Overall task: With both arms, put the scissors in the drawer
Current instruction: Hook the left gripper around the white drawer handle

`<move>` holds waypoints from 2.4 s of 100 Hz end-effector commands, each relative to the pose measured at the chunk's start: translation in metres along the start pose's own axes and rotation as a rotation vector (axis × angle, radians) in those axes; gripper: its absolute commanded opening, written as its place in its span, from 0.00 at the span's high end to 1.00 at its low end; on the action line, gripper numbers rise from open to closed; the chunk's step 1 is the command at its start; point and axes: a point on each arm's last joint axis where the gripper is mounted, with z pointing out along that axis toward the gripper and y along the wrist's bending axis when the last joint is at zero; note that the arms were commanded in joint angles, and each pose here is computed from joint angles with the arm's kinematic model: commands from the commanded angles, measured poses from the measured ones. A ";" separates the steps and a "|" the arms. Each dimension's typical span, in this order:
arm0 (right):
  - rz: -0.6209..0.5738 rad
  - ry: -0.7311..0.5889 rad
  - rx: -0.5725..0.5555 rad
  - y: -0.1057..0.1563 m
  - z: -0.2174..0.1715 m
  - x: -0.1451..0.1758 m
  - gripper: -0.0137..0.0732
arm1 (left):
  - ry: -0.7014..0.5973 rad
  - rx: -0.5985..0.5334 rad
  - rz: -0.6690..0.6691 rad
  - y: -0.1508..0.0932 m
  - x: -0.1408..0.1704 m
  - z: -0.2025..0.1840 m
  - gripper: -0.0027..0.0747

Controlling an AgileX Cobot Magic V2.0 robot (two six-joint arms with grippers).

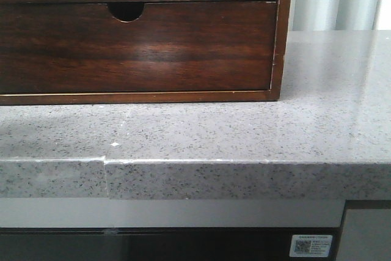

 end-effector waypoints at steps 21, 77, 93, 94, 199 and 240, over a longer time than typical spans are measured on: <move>-0.003 -0.099 0.022 -0.003 -0.006 -0.017 0.20 | -0.102 0.074 -0.010 -0.029 -0.024 0.000 0.26; -0.003 -0.084 0.020 -0.003 -0.005 -0.016 0.20 | 0.039 0.062 -0.031 -0.016 -0.030 -0.026 0.26; -0.003 -0.082 0.020 -0.003 -0.005 -0.016 0.20 | 0.151 0.125 -0.044 -0.010 -0.033 -0.027 0.26; -0.003 -0.082 0.020 -0.003 -0.005 -0.016 0.20 | 0.152 0.131 -0.042 -0.009 -0.033 -0.027 0.26; -0.003 -0.079 0.019 -0.002 -0.005 -0.016 0.20 | 0.266 0.398 -0.119 -0.004 -0.052 0.057 0.27; -0.003 -0.076 0.019 -0.002 -0.005 -0.015 0.20 | 0.248 0.385 -0.118 -0.002 -0.055 0.057 0.65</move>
